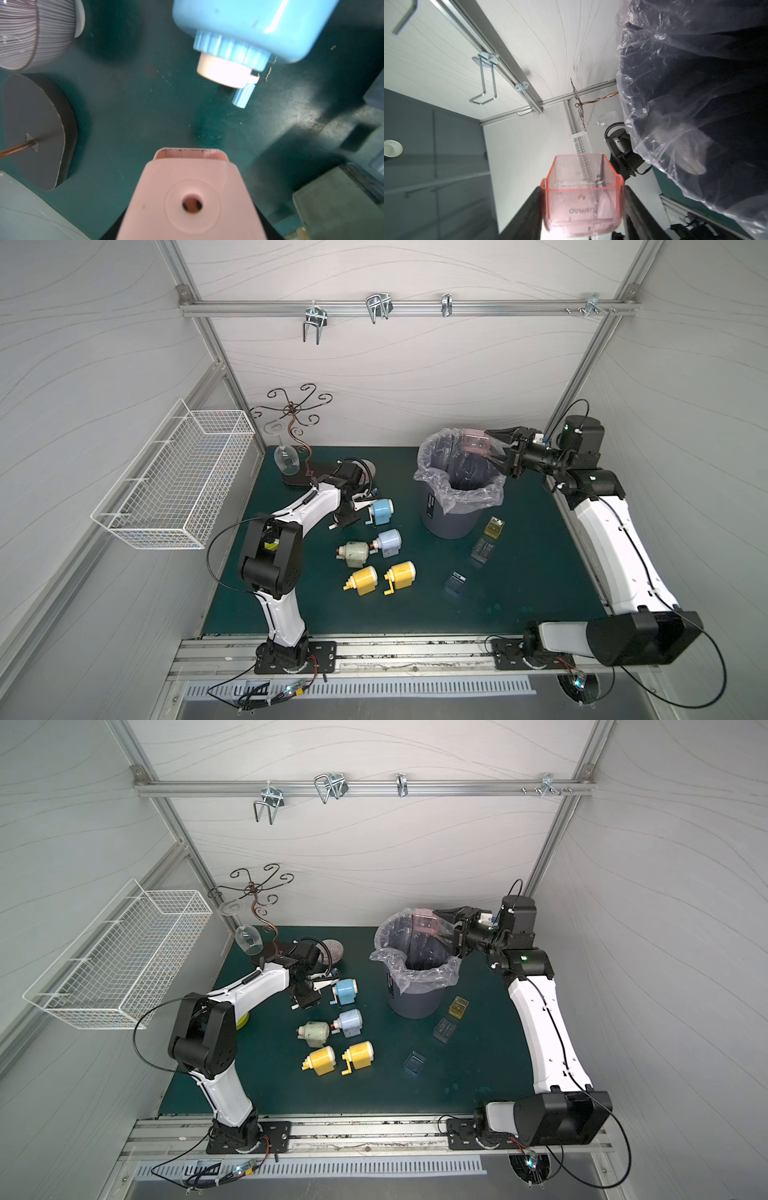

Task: Take out the pencil sharpener tray and clean the shavings
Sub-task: Place the pencil sharpener at the center of the board.

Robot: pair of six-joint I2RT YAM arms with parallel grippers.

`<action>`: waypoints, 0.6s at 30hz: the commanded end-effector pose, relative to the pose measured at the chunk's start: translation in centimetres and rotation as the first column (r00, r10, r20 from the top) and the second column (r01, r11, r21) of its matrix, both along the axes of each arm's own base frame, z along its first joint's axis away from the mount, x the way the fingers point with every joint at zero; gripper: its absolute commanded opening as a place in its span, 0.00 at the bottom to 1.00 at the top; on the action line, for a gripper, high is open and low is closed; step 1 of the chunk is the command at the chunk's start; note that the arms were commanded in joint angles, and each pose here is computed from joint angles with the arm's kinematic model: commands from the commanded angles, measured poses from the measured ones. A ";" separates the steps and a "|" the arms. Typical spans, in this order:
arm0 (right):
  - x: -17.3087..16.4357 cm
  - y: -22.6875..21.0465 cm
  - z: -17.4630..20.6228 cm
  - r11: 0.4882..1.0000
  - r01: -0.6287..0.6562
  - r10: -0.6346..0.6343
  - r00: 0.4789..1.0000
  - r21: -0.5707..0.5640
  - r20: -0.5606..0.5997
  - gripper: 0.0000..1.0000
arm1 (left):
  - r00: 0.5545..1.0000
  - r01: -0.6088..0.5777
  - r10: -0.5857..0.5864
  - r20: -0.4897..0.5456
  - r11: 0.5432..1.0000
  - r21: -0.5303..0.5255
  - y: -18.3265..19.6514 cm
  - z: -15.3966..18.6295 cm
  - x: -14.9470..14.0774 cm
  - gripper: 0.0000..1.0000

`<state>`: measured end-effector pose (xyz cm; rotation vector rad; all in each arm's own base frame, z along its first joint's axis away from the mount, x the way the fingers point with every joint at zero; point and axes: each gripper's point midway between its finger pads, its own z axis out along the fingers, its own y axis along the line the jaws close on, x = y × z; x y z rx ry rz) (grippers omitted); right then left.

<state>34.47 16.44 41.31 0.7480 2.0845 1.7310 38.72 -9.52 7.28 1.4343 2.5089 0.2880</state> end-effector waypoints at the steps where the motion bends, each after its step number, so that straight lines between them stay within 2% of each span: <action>1: -2.0 -1.1 -1.5 0.964 0.030 0.014 0.987 -0.264 0.163 0.00 | 0.999 -0.001 0.002 0.032 0.999 -0.033 -0.7 0.3 1.6 0.15; 3: -2.8 -1.9 -2.2 0.927 0.070 0.008 0.979 -0.368 0.205 0.00 | 1.000 -0.007 0.008 0.020 0.999 -0.036 -0.7 -0.3 1.6 0.16; 6: -4.2 -3.0 -2.5 0.824 0.146 0.045 0.947 -0.547 0.319 0.00 | 1.000 -0.018 0.019 0.011 0.999 -0.047 -0.9 -0.7 1.5 0.23; 8: -5.7 -3.8 -2.7 0.706 0.206 0.113 0.911 -0.677 0.395 0.00 | 0.999 -0.029 0.030 0.018 0.998 -0.052 -0.9 -0.9 1.7 0.38; 10: -7.3 -5.0 -3.3 0.595 0.279 0.153 0.881 -0.754 0.447 0.00 | 0.999 -0.034 0.035 0.018 0.998 -0.059 -0.9 -1.0 1.6 0.52; 13: -9.6 -8.1 -5.1 0.485 0.370 0.106 0.874 -0.792 0.474 0.00 | 0.999 -0.037 0.039 0.022 0.997 -0.061 -0.8 -1.0 1.8 0.54; 15: -11.1 -9.7 -6.2 0.445 0.403 0.072 0.874 -0.800 0.480 0.00 | 0.999 -0.046 0.048 0.025 0.997 -0.063 -0.8 -1.0 1.9 0.56; 18: -13.4 -11.0 -7.9 0.432 0.421 0.051 0.872 -0.798 0.487 0.00 | 0.998 -0.049 0.051 0.023 0.996 -0.071 -0.8 -1.1 1.9 0.59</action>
